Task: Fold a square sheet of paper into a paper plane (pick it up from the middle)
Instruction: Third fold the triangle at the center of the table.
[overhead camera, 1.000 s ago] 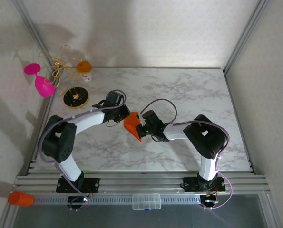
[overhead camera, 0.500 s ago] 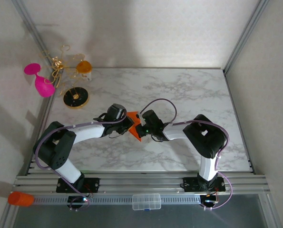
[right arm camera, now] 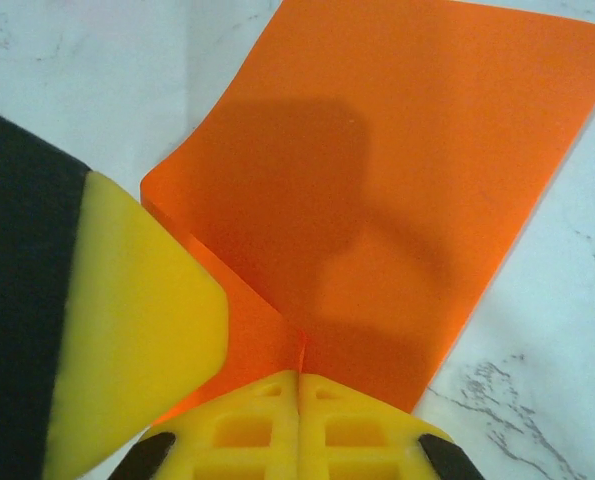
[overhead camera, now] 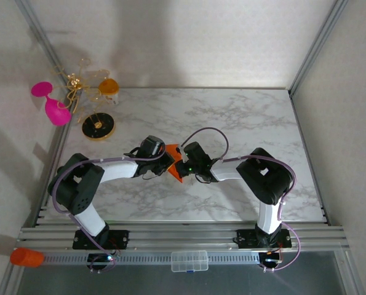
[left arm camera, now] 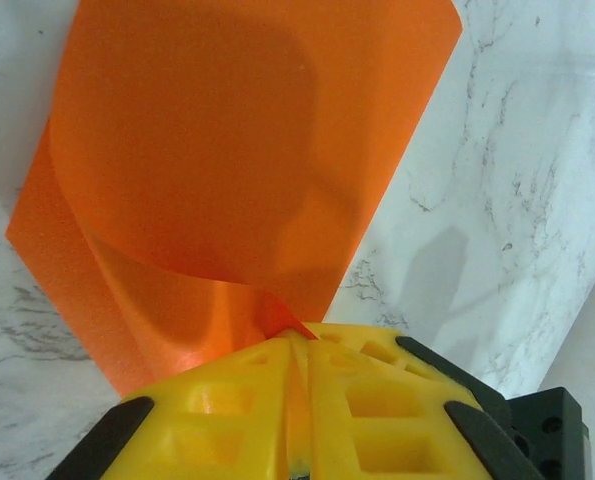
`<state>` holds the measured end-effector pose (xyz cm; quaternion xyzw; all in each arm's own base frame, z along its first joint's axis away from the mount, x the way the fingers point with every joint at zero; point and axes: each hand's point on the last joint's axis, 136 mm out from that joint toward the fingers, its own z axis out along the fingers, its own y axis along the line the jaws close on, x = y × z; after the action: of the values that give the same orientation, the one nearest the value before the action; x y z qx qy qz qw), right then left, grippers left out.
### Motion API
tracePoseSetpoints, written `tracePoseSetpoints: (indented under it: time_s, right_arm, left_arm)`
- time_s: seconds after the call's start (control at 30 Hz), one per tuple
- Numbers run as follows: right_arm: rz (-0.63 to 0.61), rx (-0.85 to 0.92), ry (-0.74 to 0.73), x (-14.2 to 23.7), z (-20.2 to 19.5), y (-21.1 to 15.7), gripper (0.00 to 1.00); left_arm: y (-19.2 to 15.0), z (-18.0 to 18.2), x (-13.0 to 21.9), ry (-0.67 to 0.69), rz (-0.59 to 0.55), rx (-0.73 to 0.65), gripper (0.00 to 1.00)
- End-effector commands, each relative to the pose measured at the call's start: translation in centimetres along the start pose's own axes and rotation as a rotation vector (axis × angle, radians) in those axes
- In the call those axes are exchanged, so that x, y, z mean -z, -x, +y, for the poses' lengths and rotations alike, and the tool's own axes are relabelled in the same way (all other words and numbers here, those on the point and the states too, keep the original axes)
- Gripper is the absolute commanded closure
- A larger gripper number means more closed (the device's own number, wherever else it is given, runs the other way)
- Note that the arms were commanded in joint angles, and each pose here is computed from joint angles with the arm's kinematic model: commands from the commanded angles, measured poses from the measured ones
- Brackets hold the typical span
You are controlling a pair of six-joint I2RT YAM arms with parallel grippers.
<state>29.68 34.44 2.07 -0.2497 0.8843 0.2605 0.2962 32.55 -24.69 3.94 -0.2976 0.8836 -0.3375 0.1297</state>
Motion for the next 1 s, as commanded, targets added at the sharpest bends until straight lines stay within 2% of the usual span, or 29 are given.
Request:
tracePoseSetpoints:
  time_s: [0.0,0.97]
  right_arm:
    - [0.115,-0.037,-0.055,-0.8,-1.8,-3.3,1.00]
    - [0.134,-0.046,-0.069,-1.0,-2.2,-3.7,1.00]
  left_arm:
    - [-0.5,1.7,-0.7,0.043,0.008,0.007,0.87]
    - [-0.3,4.5,-1.0,0.110,-0.011,0.021,0.89]
